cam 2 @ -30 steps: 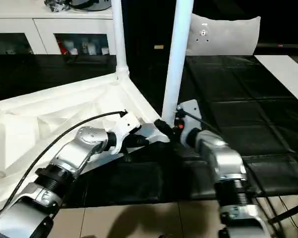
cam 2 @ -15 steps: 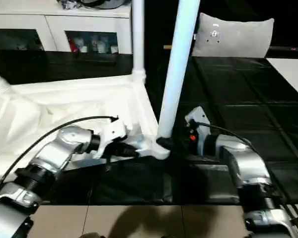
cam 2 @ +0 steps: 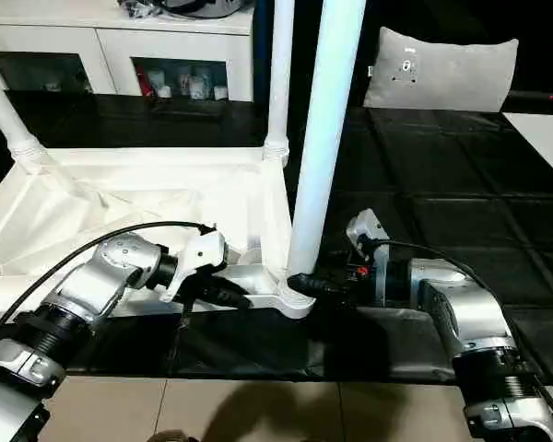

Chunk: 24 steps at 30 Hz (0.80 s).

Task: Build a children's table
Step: Rotate leg to tighten

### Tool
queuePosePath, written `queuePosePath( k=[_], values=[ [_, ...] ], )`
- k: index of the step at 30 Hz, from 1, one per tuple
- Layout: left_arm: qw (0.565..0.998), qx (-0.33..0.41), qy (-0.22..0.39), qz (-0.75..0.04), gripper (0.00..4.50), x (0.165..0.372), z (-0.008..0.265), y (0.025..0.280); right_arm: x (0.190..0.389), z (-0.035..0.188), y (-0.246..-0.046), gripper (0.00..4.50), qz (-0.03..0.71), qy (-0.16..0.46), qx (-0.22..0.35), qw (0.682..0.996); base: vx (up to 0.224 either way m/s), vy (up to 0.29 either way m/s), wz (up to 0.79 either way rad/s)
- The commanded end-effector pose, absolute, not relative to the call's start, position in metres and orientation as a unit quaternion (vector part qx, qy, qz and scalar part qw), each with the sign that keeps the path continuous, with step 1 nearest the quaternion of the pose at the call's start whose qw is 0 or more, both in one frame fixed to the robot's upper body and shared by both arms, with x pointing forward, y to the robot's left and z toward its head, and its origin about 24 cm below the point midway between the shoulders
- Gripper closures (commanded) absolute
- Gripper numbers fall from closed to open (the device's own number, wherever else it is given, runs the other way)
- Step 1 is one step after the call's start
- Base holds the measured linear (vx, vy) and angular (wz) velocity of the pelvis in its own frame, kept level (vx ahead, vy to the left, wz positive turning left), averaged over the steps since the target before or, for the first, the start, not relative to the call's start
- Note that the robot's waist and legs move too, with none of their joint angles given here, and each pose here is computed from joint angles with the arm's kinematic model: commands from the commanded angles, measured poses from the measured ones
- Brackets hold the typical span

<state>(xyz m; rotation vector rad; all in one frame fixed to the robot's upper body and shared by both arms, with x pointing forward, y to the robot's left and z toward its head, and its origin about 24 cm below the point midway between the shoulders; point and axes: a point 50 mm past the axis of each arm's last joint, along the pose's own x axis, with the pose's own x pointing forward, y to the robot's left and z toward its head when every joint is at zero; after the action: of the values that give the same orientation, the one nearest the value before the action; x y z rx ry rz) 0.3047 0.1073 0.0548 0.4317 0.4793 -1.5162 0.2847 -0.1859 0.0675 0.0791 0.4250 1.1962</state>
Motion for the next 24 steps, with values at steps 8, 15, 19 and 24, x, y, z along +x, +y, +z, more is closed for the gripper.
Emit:
queuePosePath(
  k=[8, 15, 19, 24],
  values=[
    [0.651, 0.193, 0.211, -0.703, 4.5, 0.298, 0.052, 0.097, 0.281, 0.068, -0.181, 2.3, 0.567, 0.202, 0.038, 0.797, 0.0, 0.0, 0.0],
    [0.701, 0.162, 0.211, -0.662, 4.5, 0.302, 0.052, 0.086, 0.285, 0.062, -0.16, 2.44, 0.522, 0.198, 0.039, 0.829, 0.0, 0.0, 0.0],
    [0.771, 0.137, 0.211, -0.584, 4.5, 0.316, 0.052, 0.073, 0.309, 0.054, -0.151, 2.49, 0.379, 0.208, 0.042, 0.901, 0.0, 0.0, 0.0],
    [0.827, 0.111, 0.212, -0.509, 4.5, 0.326, 0.053, 0.056, 0.323, 0.047, -0.143, 2.52, 0.261, 0.223, 0.039, 0.938, 0.0, 0.0, 0.0]
  ],
)
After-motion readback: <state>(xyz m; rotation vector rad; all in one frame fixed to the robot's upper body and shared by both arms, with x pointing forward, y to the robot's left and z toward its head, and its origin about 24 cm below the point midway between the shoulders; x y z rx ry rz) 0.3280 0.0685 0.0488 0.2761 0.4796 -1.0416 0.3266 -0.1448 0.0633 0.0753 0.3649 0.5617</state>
